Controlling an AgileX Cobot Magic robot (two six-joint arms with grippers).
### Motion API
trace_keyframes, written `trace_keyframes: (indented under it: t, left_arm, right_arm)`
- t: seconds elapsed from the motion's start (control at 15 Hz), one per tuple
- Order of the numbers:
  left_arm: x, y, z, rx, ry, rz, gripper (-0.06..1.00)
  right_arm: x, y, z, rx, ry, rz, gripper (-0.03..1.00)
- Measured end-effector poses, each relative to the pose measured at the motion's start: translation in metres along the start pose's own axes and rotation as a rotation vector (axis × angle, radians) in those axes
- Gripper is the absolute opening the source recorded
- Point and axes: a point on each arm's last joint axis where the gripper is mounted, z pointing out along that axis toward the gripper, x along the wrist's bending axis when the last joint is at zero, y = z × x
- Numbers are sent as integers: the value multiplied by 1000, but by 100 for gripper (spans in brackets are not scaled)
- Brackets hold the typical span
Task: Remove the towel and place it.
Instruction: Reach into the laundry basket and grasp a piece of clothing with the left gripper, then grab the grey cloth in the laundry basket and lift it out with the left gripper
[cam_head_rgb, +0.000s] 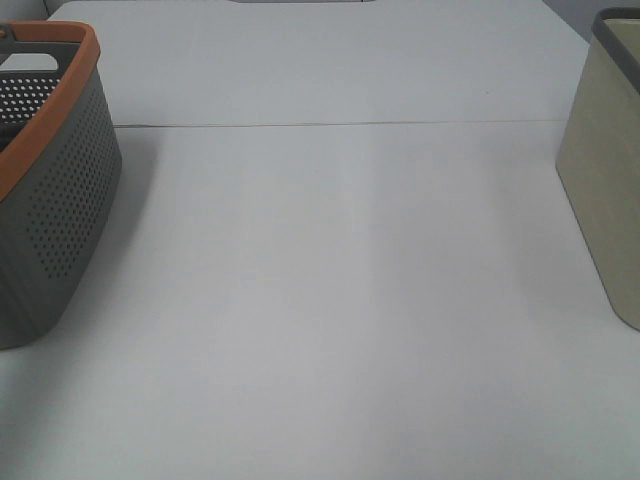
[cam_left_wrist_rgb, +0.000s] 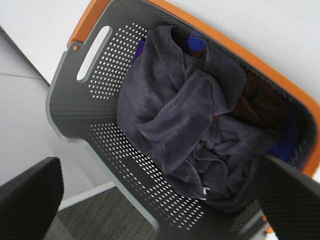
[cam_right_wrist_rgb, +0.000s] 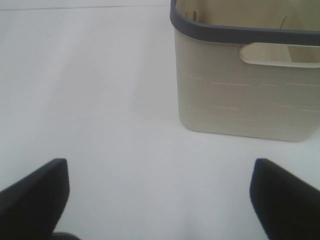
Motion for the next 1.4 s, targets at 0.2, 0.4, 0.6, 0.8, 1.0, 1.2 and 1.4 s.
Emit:
trace_keyframes:
  t: [0.2, 0.4, 0.6, 0.8, 1.0, 1.2, 1.4]
  left_arm:
    - [19, 6, 58, 81, -75, 142, 98]
    - [28, -14, 136, 205, -185, 181, 98]
    - [28, -34, 187, 322, -252, 214, 98]
    - [23, -40, 232, 331, -276, 231, 98]
    - [25, -40, 256, 332, -280, 240, 96]
    - [23, -42, 270, 338, -299, 244, 87]
    - [17, -46, 286, 349, -334, 256, 81]
  right_arm:
    - [0, 0, 0, 0, 0, 0, 87]
    - [0, 0, 0, 0, 0, 0, 87]
    - [0, 0, 0, 0, 0, 0, 87]
    - [0, 0, 0, 0, 0, 0, 87]
    - [0, 0, 0, 0, 0, 0, 87]
    - [0, 0, 0, 0, 0, 0, 87]
    - [0, 0, 0, 0, 0, 0, 87]
